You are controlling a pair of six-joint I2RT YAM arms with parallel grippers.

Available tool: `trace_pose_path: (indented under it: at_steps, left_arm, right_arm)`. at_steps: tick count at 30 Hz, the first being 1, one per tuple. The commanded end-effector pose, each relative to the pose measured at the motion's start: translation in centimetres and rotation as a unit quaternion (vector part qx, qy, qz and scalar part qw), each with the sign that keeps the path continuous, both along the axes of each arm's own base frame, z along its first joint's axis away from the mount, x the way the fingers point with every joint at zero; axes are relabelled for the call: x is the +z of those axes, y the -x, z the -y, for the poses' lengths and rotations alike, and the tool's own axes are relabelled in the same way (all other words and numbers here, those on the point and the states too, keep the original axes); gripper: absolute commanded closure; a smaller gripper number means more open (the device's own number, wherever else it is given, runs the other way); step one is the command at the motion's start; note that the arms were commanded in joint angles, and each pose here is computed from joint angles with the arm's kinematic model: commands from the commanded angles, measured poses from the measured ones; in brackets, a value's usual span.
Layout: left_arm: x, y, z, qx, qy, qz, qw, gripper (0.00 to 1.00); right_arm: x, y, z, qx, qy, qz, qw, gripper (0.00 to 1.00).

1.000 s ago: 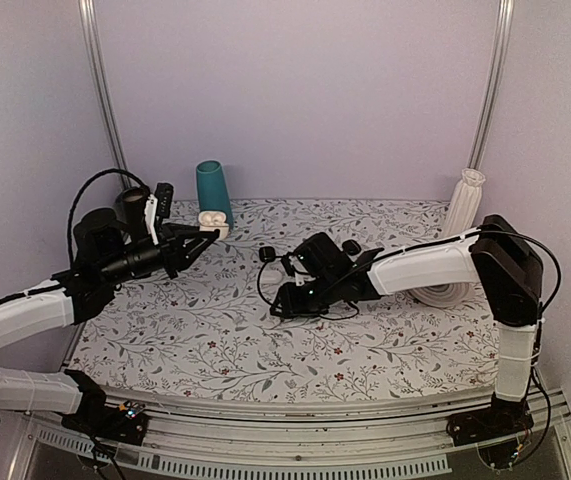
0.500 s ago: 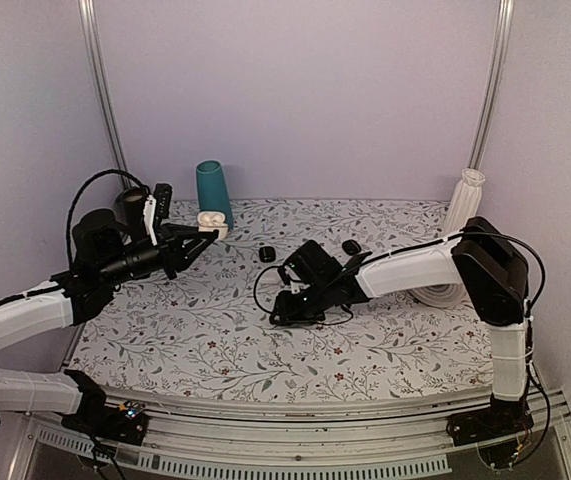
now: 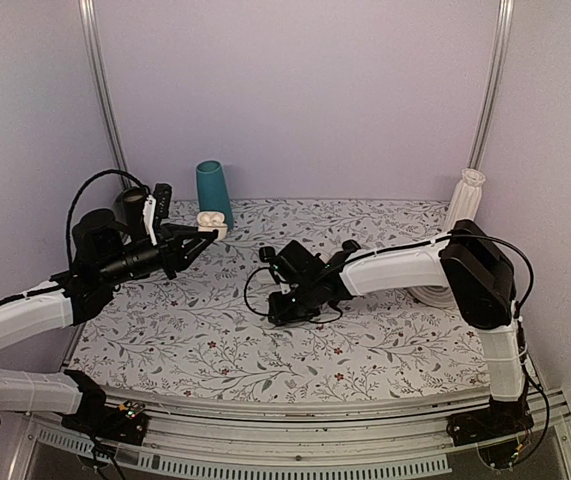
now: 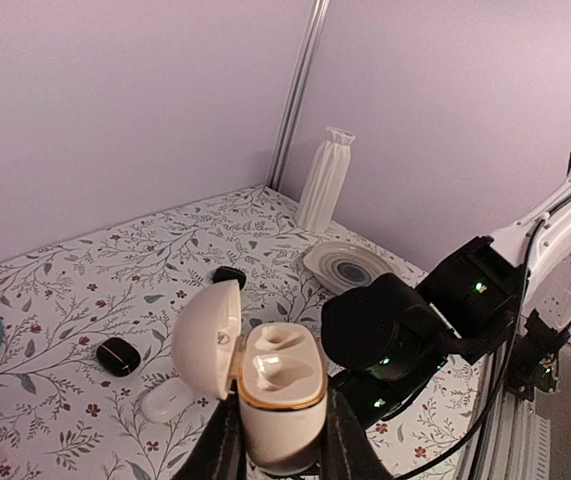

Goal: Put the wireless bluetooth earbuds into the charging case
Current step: Move the left earbud to the center of the board.

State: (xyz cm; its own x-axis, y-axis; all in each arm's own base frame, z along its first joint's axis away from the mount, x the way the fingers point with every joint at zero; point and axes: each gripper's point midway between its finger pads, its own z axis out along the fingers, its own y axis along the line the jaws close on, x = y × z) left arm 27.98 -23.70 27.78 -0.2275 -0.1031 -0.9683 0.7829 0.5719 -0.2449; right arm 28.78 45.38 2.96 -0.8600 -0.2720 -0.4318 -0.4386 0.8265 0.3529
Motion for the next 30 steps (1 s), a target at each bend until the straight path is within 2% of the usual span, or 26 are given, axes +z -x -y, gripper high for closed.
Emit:
trace_pose_path:
  at_steps: [1, 13, 30]
  left_arm:
    - [0.6, -0.2, -0.5, 0.007, 0.004, 0.008, 1.0, 1.0]
    - [0.9, -0.2, -0.5, 0.006, 0.005, 0.008, 1.0, 1.0]
    - [1.2, -0.3, -0.6, 0.007, 0.006, 0.005, 1.0, 1.0]
  right_arm:
    - [-1.6, 0.4, 0.8, 0.017, 0.064, 0.029, 0.997, 0.62]
    - [-2.1, 0.4, 0.4, 0.032, 0.096, 0.058, 0.993, 0.63]
    - [-2.0, 0.8, 0.7, 0.056, 0.165, 0.116, 0.978, 0.71]
